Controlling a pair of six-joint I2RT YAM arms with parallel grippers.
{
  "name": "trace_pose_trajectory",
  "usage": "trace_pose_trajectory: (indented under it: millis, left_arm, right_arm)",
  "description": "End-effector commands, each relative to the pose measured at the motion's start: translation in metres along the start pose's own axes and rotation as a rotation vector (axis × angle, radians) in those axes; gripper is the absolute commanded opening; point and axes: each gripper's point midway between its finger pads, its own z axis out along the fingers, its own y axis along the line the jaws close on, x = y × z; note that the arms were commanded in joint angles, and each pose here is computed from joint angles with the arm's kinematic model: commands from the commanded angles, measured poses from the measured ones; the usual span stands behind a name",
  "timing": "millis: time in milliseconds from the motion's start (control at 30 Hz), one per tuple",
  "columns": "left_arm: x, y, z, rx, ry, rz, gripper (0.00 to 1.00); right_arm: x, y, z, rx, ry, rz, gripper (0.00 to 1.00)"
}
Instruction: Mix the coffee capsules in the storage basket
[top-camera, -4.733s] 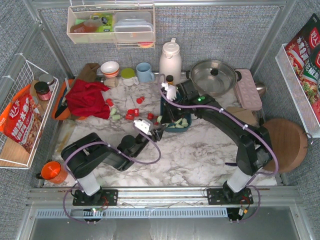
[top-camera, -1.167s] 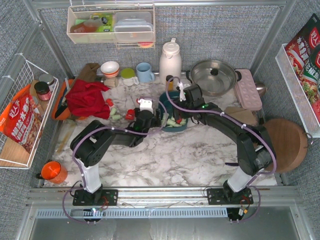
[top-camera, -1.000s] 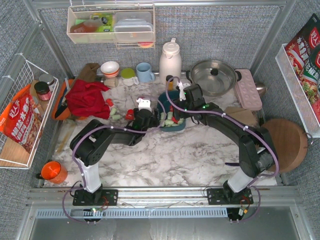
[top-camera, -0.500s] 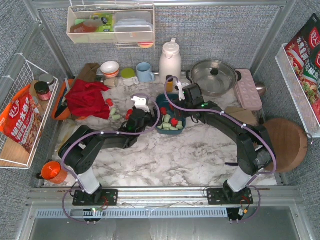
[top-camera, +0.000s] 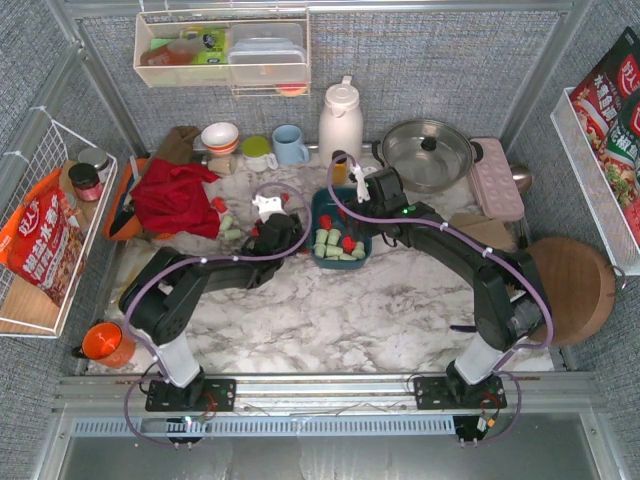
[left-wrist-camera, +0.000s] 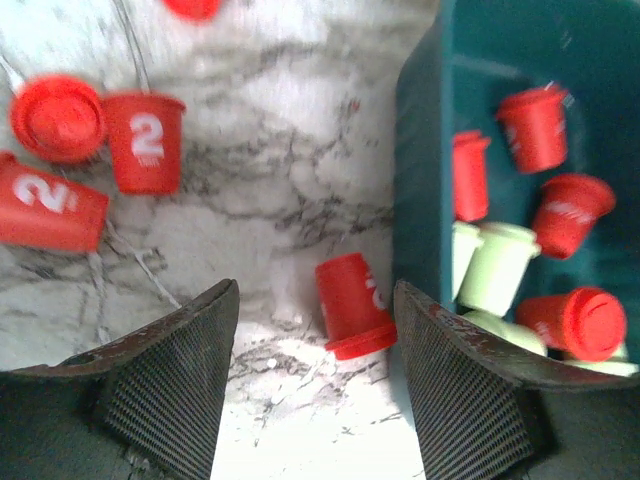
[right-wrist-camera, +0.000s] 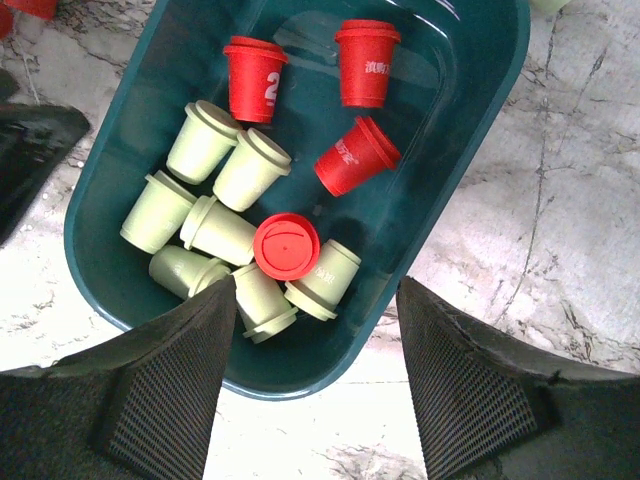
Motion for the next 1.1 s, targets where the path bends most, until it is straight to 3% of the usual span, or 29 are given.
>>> trace_pose_trajectory:
  millis: [0,267,467,833,933,1067]
  left_arm:
    - [0.024,0.002,0.009,0.007,0.094,-0.035,0.71]
    - [0.030,-0.014,0.025,0.057,0.161,-0.037,0.70]
    - [0.043,-0.001,0.026,0.002,0.197,-0.012,0.69]
    - [0.053,0.015,0.024,-0.048,0.229,0.056,0.47]
    - [0.040,0.009,0.020,-0.025,0.196,0.055,0.44]
    - [0.001,-0.013,-0.003,0.103,0.061,0.088,0.44]
  right_arm:
    - [-0.004,0.002,-0.002,-0.008,-0.004,-0.010,0.69]
    - [-0.003,0.003,0.000,-0.013,0.003,-0.012,0.69]
    - [-0.002,0.000,0.000,0.004,0.009,-0.019,0.69]
    - [-0.004,-0.003,-0.002,0.017,0.000,-0.020,0.69]
    - [-0.005,-0.003,-0.004,0.015,-0.004,-0.022,0.69]
    - [-0.010,0.007,-0.007,-0.035,-0.030,-0.012,0.69]
